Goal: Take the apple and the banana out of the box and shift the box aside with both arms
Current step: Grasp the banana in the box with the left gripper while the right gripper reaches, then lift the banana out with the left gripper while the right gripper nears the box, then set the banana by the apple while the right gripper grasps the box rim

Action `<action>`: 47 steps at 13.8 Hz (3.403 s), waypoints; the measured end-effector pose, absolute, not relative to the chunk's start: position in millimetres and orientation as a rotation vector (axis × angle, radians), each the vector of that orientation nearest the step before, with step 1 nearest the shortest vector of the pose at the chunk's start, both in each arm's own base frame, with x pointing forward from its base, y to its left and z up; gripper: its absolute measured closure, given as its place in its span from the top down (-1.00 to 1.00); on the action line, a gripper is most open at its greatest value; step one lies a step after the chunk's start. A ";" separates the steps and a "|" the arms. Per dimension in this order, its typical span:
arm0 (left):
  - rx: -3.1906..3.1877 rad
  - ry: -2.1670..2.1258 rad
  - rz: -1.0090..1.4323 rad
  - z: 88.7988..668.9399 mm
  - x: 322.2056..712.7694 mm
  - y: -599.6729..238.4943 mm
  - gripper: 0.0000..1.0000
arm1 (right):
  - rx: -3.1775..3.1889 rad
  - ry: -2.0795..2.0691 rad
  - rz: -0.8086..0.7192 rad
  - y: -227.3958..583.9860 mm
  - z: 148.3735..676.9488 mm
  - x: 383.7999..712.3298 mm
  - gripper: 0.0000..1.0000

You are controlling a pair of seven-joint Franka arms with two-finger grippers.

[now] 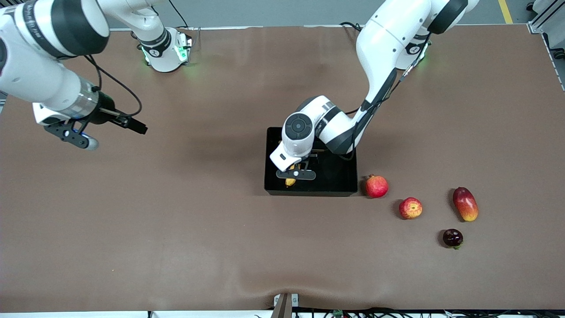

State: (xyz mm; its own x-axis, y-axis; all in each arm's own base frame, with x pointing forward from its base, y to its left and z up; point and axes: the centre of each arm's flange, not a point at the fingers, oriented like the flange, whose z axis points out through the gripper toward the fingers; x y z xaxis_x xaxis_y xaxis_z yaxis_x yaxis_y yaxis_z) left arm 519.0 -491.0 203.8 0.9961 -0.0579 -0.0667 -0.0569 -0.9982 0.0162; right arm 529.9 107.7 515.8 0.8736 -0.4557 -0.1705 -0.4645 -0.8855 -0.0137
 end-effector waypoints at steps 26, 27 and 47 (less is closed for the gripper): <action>3.145 0.168 0.022 381.7 581.0 -400.6 -0.25 | -3.091 0.491 -0.045 219.0 455.0 530.6 1.00; 3.170 0.149 -0.013 387.8 589.6 -376.8 -0.25 | -3.088 0.436 -0.056 226.1 448.8 533.0 1.00; 3.160 -0.014 -0.264 201.7 647.8 10.0 -0.25 | -3.116 -0.155 0.078 460.6 273.2 541.8 1.00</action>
